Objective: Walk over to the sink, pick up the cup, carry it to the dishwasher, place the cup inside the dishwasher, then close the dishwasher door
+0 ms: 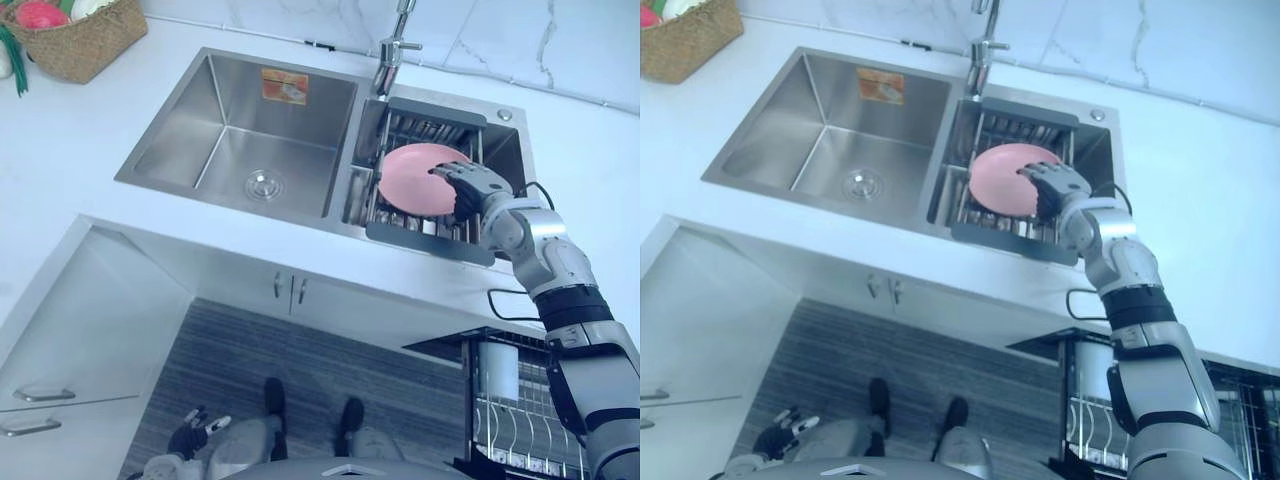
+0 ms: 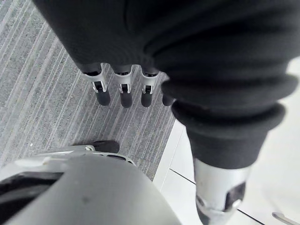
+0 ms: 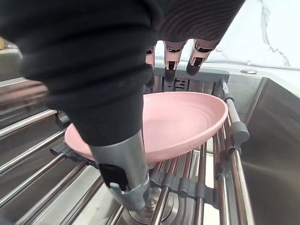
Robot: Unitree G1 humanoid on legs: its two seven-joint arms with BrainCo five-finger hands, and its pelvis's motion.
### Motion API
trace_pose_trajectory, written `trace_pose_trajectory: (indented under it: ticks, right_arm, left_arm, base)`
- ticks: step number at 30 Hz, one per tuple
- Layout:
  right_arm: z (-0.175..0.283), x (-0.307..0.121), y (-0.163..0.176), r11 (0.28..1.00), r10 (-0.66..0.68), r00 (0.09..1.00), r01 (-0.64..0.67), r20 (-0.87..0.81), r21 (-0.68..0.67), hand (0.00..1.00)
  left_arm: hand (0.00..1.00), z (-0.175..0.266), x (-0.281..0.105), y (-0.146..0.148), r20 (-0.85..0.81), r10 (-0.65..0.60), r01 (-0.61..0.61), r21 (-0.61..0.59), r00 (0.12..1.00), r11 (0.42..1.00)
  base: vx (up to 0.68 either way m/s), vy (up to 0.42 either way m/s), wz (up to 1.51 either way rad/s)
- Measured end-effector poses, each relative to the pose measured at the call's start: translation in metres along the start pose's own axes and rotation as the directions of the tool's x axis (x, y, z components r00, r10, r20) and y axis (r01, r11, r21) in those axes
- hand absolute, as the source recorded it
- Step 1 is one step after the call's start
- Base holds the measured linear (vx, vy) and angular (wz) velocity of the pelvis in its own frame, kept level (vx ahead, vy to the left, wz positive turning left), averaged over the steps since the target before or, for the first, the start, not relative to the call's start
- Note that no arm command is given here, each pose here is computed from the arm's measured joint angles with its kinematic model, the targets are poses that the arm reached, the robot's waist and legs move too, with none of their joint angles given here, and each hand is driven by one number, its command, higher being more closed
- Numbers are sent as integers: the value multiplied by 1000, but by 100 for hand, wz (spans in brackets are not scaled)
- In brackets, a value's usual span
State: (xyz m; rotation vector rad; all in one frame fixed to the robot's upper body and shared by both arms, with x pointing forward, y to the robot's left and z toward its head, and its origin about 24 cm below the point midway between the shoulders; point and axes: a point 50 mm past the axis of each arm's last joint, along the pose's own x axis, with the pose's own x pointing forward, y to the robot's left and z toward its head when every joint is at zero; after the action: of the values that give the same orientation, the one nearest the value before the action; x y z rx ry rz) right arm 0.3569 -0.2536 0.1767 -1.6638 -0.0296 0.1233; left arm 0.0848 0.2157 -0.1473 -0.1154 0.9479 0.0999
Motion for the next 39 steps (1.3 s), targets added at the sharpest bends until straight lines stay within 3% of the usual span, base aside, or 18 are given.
trace_pose_trajectory:
  ticks: [8,24,25,39]
  right_arm:
    - [-1,2,13,996,77,997,-77,-11,-34,0]
    - [-2,2,10,996,65,998,-66,-20,-59,0]
    - [-2,2,10,996,61,998,-63,-22,-66,100]
    - [0,3,-4,981,-134,991,133,-3,-143,100]
  left_arm:
    - [0,1,0,0,2,0,0,1,1000,1000]
    - [0,5,2,-1,13,-1,1,2,1000,1000]
    - [0,5,2,-1,14,-1,1,0,1000,1000]
    - [0,11,4,-1,41,9,-9,-2,999,1000]
  base:
    - [0,0,0]
    - [0,0,1]
    - [0,0,5]
    - [-8,-16,3]
